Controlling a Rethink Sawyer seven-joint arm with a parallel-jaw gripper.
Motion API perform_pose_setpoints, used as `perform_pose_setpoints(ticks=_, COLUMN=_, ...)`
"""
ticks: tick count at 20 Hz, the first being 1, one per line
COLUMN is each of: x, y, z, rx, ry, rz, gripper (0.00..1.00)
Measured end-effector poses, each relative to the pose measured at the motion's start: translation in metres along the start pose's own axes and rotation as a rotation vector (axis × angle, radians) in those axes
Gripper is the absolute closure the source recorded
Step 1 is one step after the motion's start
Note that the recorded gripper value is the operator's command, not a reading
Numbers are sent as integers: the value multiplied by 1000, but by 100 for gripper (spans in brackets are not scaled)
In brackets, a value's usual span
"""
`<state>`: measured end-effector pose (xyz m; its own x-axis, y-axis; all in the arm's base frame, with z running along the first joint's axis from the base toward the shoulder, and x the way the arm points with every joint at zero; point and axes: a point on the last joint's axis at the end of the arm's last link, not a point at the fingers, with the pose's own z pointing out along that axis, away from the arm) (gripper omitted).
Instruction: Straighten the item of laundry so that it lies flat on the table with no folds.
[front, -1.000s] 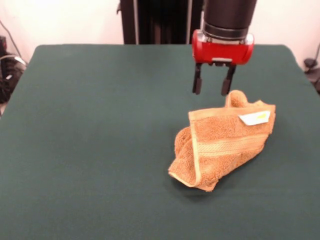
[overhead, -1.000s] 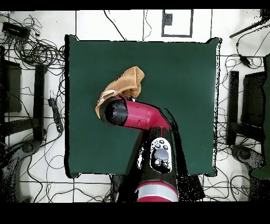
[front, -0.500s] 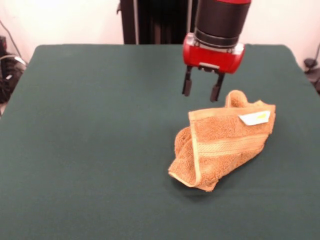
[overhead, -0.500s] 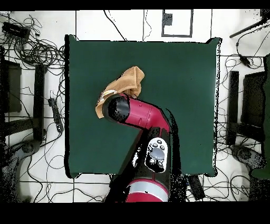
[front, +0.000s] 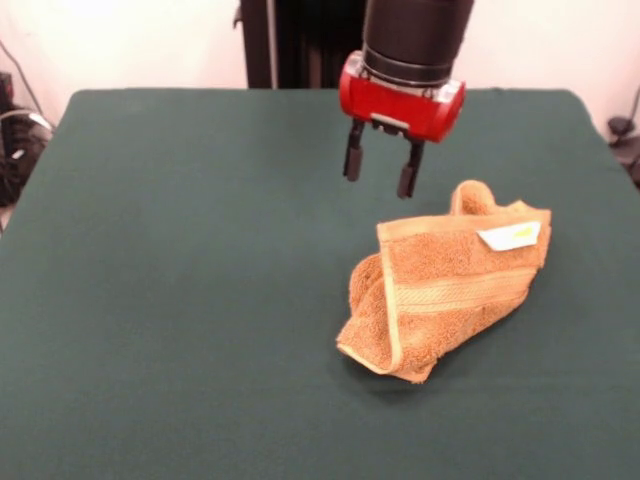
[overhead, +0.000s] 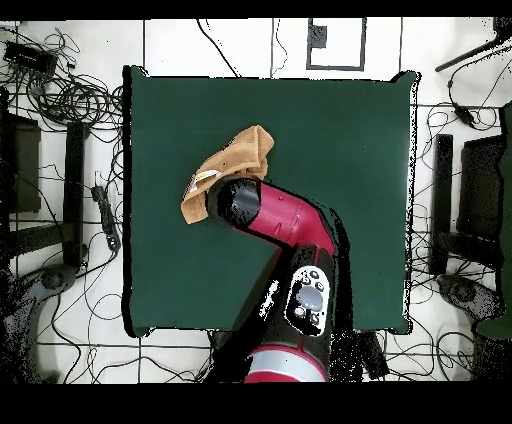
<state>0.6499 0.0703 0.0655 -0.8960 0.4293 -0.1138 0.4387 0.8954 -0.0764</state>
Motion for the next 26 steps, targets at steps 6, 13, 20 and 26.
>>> perform_pose_setpoints(ticks=6, x=-17, y=2, z=-18, rx=-38, ry=-20, rz=60, gripper=0)
perform_pose_setpoints(ticks=13, x=-37, y=0, z=-36, rx=-86, ry=-36, rz=143, gripper=0)
perform_pose_setpoints(ticks=20, x=-46, y=10, z=-49, rx=-132, ry=-40, rz=190, gripper=0)
perform_pose_setpoints(ticks=26, x=-47, y=31, z=-50, rx=-188, ry=-40, rz=209, gripper=0)
